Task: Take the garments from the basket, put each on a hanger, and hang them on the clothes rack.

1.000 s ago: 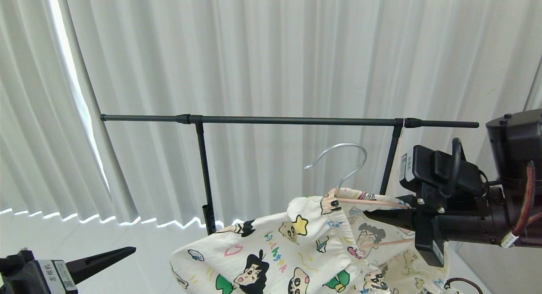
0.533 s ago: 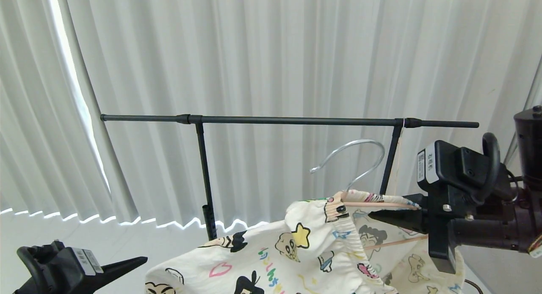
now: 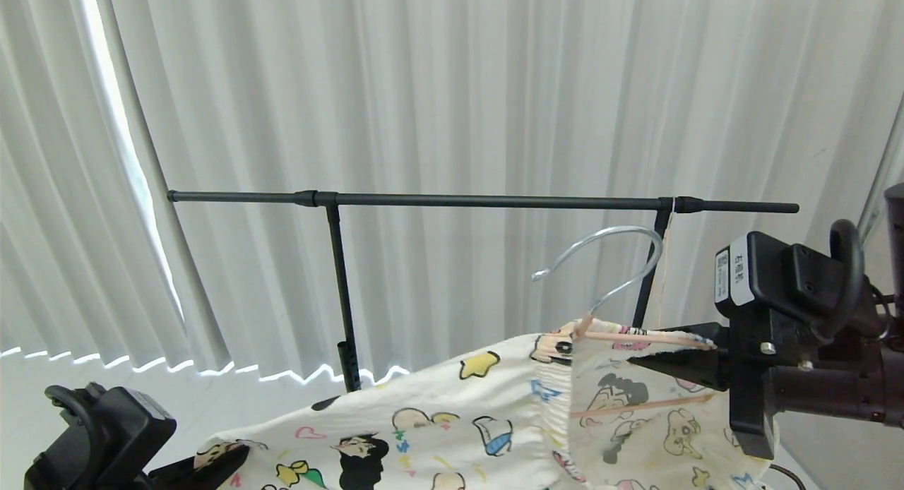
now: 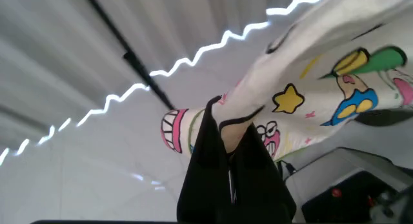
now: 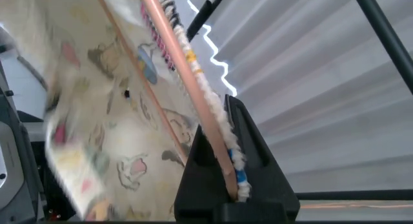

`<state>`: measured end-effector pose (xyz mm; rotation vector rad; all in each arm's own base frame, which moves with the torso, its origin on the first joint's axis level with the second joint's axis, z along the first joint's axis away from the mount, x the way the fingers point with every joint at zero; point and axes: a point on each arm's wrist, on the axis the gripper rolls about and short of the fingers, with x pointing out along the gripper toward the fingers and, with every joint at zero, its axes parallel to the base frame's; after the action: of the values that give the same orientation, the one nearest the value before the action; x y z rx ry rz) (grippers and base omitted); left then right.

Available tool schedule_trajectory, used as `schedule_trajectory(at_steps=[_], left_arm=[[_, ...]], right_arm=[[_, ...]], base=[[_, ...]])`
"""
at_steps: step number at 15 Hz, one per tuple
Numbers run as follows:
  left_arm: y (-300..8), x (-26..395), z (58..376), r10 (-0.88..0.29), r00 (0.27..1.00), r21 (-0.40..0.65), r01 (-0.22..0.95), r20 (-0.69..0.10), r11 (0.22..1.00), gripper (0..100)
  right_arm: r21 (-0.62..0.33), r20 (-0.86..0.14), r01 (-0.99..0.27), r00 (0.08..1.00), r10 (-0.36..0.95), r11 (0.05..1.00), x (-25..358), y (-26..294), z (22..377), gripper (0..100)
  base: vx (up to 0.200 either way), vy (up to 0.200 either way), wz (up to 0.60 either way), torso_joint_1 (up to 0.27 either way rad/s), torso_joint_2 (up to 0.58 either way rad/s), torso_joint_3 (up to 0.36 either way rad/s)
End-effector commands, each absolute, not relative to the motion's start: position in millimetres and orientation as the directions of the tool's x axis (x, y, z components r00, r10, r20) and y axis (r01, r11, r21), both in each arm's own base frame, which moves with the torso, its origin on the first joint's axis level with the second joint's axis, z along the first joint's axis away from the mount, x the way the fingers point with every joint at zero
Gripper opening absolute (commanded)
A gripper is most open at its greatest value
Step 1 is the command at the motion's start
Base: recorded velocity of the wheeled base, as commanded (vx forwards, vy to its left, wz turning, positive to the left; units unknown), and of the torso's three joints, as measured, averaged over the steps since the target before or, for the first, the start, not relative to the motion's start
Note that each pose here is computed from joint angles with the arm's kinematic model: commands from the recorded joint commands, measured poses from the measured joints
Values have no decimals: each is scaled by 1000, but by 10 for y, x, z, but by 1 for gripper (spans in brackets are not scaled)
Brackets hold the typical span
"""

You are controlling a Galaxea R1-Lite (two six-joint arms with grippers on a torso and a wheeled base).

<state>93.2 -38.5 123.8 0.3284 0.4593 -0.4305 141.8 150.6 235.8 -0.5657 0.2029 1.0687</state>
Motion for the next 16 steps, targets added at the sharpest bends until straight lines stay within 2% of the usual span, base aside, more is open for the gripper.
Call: schedule_trajectory(at_steps=[1, 6, 11, 12, 14, 16], left_arm=[[-260, 1004, 1173, -202, 824, 204, 355, -530, 912, 0], [-206, 979, 1082, -154, 811, 207, 319, -564, 925, 0], [-219, 943, 1129, -178, 828, 232, 344, -531, 910, 0], [-213, 919, 1138, -181, 836, 233, 342, -518, 910, 100], [-211, 877, 1171, -214, 847, 218, 355, -488, 909, 100], [-223, 804, 1267, -347, 843, 169, 444, -411, 880, 100]], right_arm=[[-338, -425, -871, 480, 768, 357, 1414, 1498, 2346, 0], [-290, -417, -872, 486, 768, 395, 1418, 1494, 2359, 0], [-278, -417, -873, 486, 768, 402, 1418, 1494, 2359, 0], [-278, -417, -873, 486, 768, 402, 1418, 1494, 2359, 0], [-273, -426, -869, 494, 758, 413, 1435, 1470, 2329, 0], [-269, -440, -848, 530, 725, 457, 1493, 1378, 2285, 0]], base=[[0, 0, 0, 0, 0, 0], [0, 0, 0, 0, 0, 0], [0, 0, 0, 0, 0, 0], [0, 0, 0, 0, 0, 0], [0, 0, 0, 0, 0, 0], [0, 0, 0, 0, 0, 0]])
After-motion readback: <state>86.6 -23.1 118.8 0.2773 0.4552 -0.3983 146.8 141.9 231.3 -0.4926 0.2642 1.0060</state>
